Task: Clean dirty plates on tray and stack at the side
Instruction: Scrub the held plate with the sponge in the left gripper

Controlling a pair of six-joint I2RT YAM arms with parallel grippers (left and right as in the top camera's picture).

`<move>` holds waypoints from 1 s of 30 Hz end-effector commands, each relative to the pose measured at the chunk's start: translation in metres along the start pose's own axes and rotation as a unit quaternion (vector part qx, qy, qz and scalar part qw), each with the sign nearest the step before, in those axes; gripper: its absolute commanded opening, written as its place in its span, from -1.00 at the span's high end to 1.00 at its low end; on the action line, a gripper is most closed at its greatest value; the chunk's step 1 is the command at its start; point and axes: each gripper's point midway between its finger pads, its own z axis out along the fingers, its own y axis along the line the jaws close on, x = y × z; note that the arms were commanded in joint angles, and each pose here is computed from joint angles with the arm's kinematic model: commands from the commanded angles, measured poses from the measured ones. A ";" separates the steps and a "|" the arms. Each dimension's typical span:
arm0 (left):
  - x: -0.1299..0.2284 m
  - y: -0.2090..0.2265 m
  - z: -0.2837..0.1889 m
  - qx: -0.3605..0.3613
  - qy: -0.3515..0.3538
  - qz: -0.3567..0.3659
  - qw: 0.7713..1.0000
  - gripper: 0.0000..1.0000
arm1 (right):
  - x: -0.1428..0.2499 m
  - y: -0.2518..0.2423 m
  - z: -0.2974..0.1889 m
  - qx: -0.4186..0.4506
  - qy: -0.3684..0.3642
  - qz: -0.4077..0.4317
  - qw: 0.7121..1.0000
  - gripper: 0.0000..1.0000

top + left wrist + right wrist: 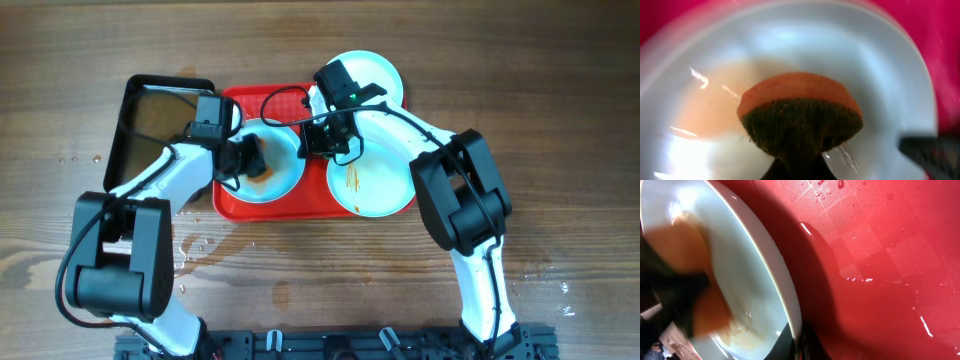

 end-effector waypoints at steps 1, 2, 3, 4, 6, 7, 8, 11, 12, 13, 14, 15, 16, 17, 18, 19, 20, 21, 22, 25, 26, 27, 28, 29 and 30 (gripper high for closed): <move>-0.019 0.052 0.004 -0.118 -0.060 -0.040 0.990 0.92 | 0.007 -0.006 0.011 0.009 0.012 0.001 1.000 0.92; -0.019 0.052 0.004 -0.118 -0.060 -0.042 0.990 0.92 | 0.007 -0.006 0.011 0.009 0.012 0.001 1.000 0.91; -0.016 0.053 0.004 -0.119 -0.054 -0.054 0.990 0.92 | 0.007 -0.006 0.011 0.009 0.012 0.001 1.000 0.91; -0.011 0.052 0.004 -0.115 -0.043 -0.057 0.991 0.92 | 0.007 -0.006 0.011 0.009 0.012 0.002 1.000 0.91; 0.014 0.042 0.007 -0.083 0.015 -0.062 0.994 0.92 | 0.007 -0.006 0.010 0.008 0.012 0.002 1.000 0.91; 0.027 0.037 0.007 -0.067 0.046 -0.066 0.994 0.92 | 0.006 -0.007 0.010 0.006 0.013 0.003 1.000 0.92; 0.041 0.032 0.005 -0.052 0.079 -0.072 0.993 0.92 | 0.006 -0.007 0.010 0.006 0.012 0.004 1.000 0.91; 0.082 0.019 -0.005 -0.016 0.175 -0.095 0.980 0.92 | 0.006 -0.008 0.009 0.005 0.012 0.005 1.000 0.91; 0.091 0.017 -0.008 -0.009 0.196 -0.099 0.976 0.92 | 0.006 -0.007 0.009 0.002 0.013 0.003 1.000 0.91; 0.095 0.014 -0.011 -0.002 0.208 -0.100 0.973 0.92 | 0.006 -0.007 0.009 0.000 0.013 0.002 1.000 0.92; 0.099 0.011 -0.012 0.008 0.218 -0.103 0.970 0.92 | 0.006 -0.007 0.008 -0.001 0.014 0.002 1.000 0.91; 0.100 0.007 -0.013 0.019 0.222 -0.106 0.969 0.92 | 0.006 -0.007 0.008 -0.001 0.014 0.002 1.000 0.92; 0.097 0.001 -0.012 0.035 0.220 -0.105 0.969 0.92 | 0.006 -0.007 0.008 -0.001 0.014 0.002 1.000 0.91; 0.092 -0.003 -0.011 0.046 0.211 -0.102 0.971 0.92 | 0.006 -0.007 0.008 -0.001 0.014 0.002 1.000 0.91; 0.085 -0.006 -0.008 0.055 0.196 -0.097 0.974 0.92 | 0.006 -0.007 0.008 -0.001 0.014 0.002 1.000 0.91; 0.075 -0.008 -0.005 0.061 0.176 -0.090 0.978 0.92 | 0.006 -0.007 0.008 -0.001 0.014 0.002 1.000 0.91; 0.064 -0.009 -0.001 0.063 0.150 -0.083 0.983 0.92 | 0.006 -0.007 0.008 -0.001 0.014 0.002 1.000 0.91; 0.052 -0.007 0.002 0.057 0.124 -0.084 0.987 0.92 | 0.006 -0.007 0.008 -0.001 0.014 0.002 1.000 0.91; 0.040 -0.003 0.005 0.041 0.095 -0.094 0.990 0.92 | 0.006 -0.007 0.008 -0.001 0.014 0.002 1.000 0.91; 0.007 0.018 0.010 -0.019 0.010 -0.127 0.992 0.92 | 0.006 -0.007 0.008 -0.001 0.014 0.002 1.000 0.91; -0.001 0.025 0.009 -0.040 -0.013 -0.135 0.990 0.92 | 0.006 -0.007 0.008 -0.001 0.013 0.002 1.000 0.91; -0.006 0.033 0.008 -0.062 -0.030 -0.143 0.987 0.92 | 0.006 -0.007 0.008 -0.001 0.013 0.002 1.000 0.91; -0.009 0.042 0.007 -0.086 -0.043 -0.151 0.984 0.92 | 0.006 -0.007 0.008 -0.001 0.013 0.002 1.000 0.91; -0.008 0.052 0.005 -0.112 -0.050 -0.158 0.980 0.92 | 0.006 -0.007 0.008 -0.001 0.014 0.002 1.000 0.91; -0.004 0.057 0.003 -0.127 -0.046 -0.158 0.978 0.92 | 0.006 -0.007 0.008 -0.001 0.014 0.002 1.000 0.91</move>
